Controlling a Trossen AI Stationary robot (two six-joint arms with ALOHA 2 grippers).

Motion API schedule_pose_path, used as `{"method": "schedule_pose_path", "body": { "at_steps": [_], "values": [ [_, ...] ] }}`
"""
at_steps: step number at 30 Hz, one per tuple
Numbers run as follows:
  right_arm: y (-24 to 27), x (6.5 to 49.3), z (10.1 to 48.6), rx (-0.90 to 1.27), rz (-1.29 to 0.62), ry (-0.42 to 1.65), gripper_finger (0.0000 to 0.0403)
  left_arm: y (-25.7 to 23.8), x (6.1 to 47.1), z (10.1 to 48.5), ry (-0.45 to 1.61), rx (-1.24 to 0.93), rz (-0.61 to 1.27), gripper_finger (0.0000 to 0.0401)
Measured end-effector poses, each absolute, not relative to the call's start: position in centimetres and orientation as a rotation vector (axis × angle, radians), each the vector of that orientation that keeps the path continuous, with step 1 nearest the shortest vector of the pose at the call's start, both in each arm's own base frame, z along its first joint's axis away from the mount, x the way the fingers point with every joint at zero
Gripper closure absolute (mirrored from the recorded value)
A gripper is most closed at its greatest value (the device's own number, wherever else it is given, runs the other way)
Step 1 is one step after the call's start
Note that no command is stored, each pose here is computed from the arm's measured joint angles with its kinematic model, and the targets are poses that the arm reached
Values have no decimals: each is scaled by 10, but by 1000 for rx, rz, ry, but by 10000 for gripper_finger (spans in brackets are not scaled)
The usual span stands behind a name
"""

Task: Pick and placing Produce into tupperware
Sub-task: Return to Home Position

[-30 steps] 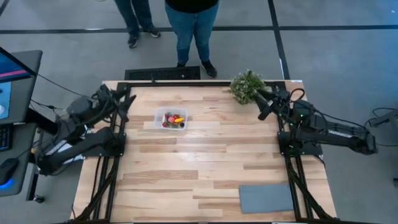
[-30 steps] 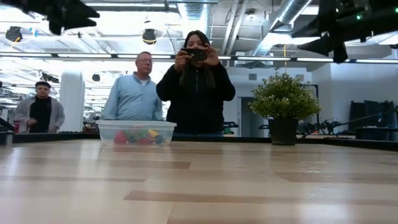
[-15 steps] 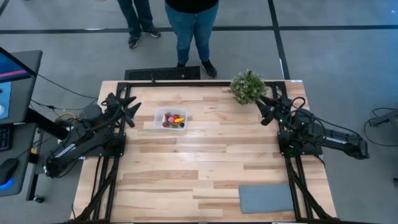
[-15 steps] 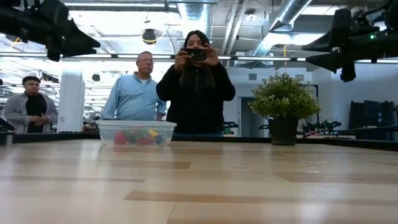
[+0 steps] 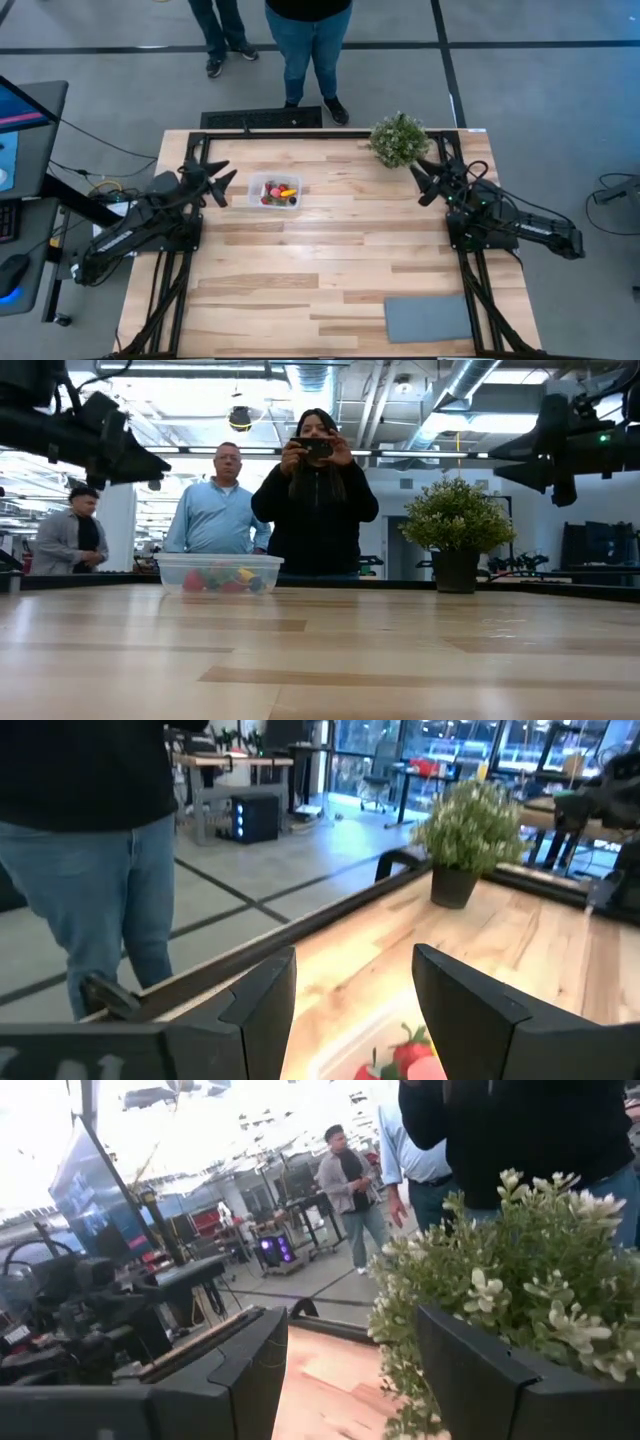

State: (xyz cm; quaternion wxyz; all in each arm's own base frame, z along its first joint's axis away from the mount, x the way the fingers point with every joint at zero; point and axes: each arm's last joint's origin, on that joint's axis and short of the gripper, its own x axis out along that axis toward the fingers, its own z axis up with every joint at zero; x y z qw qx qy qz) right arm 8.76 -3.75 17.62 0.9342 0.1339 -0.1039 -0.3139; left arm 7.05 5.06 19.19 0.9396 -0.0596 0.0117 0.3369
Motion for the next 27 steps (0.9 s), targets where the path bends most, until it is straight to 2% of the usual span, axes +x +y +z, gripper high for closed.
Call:
{"method": "schedule_pose_path", "body": {
  "at_steps": [7, 27],
  "values": [
    [-38, 88, 174, 272, -645, -189, 159, 54, 76, 174, 0, -143, 687, 209],
    [-38, 88, 173, 272, -647, -180, 159, 55, 75, 173, 8, -128, 733, 209]
  ]
}}
